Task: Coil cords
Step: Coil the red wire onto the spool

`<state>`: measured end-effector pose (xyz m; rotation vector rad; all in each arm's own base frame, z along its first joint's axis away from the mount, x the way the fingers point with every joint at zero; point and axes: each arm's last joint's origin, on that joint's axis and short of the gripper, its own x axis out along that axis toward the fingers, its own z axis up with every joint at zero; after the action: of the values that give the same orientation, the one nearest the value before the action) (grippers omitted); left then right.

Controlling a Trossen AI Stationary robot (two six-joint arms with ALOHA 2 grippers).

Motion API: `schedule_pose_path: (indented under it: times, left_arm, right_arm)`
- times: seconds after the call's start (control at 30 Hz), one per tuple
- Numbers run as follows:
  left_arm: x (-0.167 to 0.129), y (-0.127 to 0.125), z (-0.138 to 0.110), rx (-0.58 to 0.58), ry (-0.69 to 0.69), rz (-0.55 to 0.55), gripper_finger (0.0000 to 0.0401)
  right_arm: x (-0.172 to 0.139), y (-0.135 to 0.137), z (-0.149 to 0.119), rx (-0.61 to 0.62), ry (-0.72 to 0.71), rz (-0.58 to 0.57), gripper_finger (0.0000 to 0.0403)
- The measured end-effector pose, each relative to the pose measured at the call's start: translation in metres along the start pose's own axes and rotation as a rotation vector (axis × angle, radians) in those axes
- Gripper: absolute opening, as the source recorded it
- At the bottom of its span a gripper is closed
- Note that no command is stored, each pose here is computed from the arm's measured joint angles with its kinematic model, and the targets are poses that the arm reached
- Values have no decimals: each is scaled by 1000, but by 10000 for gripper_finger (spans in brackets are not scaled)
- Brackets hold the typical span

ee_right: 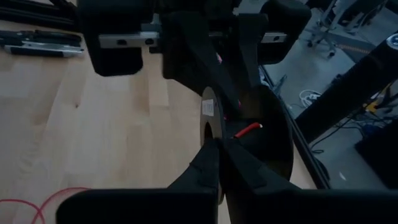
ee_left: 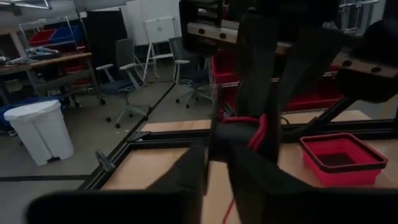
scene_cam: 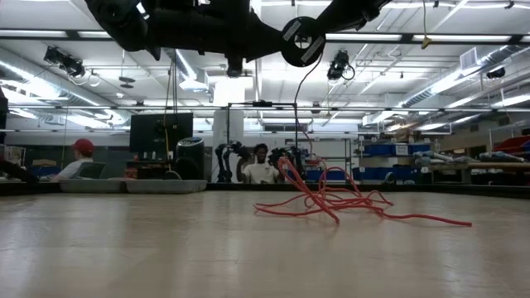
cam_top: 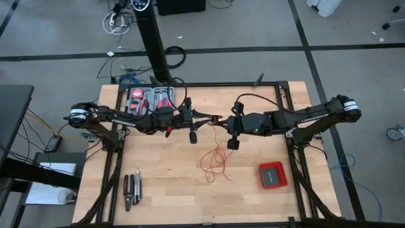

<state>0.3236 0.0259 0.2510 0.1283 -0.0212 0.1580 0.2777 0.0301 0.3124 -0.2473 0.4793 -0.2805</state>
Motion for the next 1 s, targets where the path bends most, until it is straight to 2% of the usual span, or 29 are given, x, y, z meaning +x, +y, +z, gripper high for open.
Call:
schedule_pose_path:
  times: [0.13, 0.27, 0.4, 0.53, 0.77, 1.0]
  left_arm:
    - [-3, 1, 1, 17, 38, 16, 140]
    - [-10, 4, 8, 75, 70, 68, 165]
    - [-21, 11, 19, 98, 103, 110, 167]
    - [-29, 13, 26, 98, 105, 91, 167]
    - [-29, 12, 26, 116, 99, 46, 168]
    - [-26, 14, 22, 115, 110, 50, 168]
  right_arm:
    - [0, 1, -1, -8, 4, -12, 2]
    - [0, -1, -1, -10, 9, -49, 1]
    - [0, -1, -1, -14, 14, -66, 1]
    - [3, 2, -8, -21, 3, -58, 1]
    - [14, 0, -32, -37, -16, -44, 1]
    - [18, -10, -33, -9, -26, -4, 1]
